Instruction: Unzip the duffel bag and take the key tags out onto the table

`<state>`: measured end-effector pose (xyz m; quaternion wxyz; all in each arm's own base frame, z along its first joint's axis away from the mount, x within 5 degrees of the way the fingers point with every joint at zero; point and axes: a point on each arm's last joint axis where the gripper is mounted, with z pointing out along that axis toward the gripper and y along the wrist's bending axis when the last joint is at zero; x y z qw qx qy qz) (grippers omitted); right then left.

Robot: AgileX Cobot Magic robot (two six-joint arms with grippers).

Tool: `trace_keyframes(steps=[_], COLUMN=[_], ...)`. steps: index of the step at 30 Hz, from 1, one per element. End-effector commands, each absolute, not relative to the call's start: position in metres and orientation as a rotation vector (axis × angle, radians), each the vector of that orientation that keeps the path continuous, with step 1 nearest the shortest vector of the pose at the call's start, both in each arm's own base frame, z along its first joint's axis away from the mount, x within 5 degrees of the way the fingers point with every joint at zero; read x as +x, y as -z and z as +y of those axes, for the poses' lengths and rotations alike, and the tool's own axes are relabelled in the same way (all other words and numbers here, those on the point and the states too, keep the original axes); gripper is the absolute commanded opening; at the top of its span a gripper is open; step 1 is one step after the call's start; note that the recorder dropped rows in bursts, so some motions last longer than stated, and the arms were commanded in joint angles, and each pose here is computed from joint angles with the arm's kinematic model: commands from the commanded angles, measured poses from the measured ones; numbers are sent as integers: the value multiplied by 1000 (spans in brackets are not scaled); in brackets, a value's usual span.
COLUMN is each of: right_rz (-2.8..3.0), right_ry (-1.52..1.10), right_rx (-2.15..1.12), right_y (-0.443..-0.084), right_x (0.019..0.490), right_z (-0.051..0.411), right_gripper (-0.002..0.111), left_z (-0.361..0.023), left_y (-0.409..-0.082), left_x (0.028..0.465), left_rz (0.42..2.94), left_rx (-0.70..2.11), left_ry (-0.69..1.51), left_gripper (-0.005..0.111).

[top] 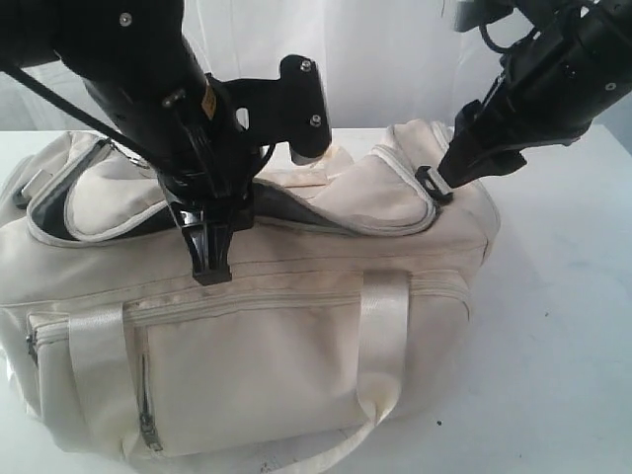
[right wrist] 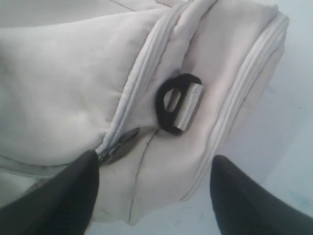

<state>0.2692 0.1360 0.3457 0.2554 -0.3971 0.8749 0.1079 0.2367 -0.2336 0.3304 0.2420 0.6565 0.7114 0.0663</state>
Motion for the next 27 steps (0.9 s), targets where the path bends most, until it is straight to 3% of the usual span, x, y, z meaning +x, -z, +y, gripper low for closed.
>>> trace_keyframes(steps=[1,3,8,11,14,22,27], right_rz=[2329,2309,2299,2302,2300,2129,2019], right_ry=[-256,-245,-236,-235,-242,-318,-237], right_rx=[-1186,-1221,-1301,-1319,-1353,-1490,-1499], right_y=[-346,-346,-343,-340,-332,-319,-311], right_x=[267,267,267,267,265,263,270], right_z=[134,134,134,134,134,143,144], right_gripper=[58,55,50,50,49,49,49], left_z=[-226,-226,-225,-223,-216,-208,-208], left_y=[-343,-344,-348,-354,-363,-372,-372], left_x=[237,236,236,236,237,238,238], left_rz=[1899,1899,1876,1873,1873,1878,1878], left_rx=[1757,1749,1734,1680,1604,1522,1522], left_ry=[-243,-240,-240,-250,-317,-377,-377], left_gripper=[39,43,39,25,1,0,0])
